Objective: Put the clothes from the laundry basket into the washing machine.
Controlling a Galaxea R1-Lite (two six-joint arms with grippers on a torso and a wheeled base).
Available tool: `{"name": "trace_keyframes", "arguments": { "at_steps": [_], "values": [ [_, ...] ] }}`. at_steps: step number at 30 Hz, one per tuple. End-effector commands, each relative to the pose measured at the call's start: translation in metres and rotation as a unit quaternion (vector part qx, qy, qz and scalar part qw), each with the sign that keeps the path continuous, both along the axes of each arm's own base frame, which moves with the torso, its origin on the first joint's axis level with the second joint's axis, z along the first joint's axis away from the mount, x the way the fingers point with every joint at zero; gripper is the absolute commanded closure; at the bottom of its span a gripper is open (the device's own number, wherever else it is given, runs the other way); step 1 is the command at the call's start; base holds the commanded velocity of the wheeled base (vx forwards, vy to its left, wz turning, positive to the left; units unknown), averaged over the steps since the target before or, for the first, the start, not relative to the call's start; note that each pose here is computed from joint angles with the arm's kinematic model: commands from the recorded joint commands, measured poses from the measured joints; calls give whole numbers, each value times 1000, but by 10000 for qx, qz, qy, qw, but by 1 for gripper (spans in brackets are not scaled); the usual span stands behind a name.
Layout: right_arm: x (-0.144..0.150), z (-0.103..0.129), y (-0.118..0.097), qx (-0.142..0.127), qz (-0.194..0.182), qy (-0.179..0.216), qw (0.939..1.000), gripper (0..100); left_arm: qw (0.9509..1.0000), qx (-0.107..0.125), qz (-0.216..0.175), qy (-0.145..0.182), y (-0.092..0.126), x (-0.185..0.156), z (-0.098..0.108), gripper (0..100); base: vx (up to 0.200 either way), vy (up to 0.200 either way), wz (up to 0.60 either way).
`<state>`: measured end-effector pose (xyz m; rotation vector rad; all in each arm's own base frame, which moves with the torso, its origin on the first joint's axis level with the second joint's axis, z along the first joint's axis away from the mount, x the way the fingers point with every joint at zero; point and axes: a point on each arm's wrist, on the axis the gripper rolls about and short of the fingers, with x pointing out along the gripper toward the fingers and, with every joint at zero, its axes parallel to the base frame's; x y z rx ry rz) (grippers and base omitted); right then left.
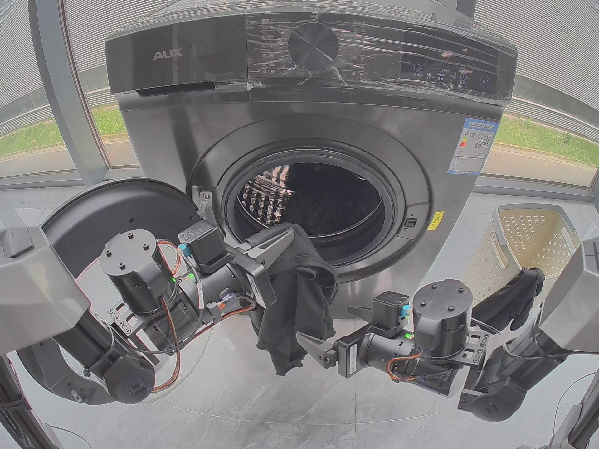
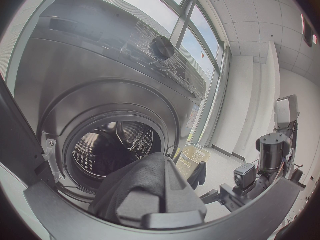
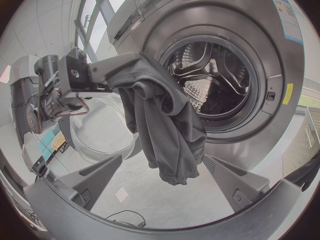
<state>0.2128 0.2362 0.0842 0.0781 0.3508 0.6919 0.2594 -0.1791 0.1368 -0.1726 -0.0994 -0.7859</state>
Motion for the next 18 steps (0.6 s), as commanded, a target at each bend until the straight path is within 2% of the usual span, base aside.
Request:
{"name": "trace_keyframes", "arguments": {
  "at_steps": [1, 8, 18],
  "values": [
    [18, -16, 12, -57, -106, 36, 9999, 0, 10000, -55, -17, -20, 0, -1, 3, 100, 0, 0, 0],
    [40, -22, 14, -15, -357, -20, 9994, 0, 10000, -80, -3, -39, 0, -2, 5, 100, 0, 0, 0],
    [42, -21, 17, 116, -334, -138, 9993, 0, 9999, -96, 41, -36, -1, -1, 5, 100, 0, 0, 0]
  ]
}}
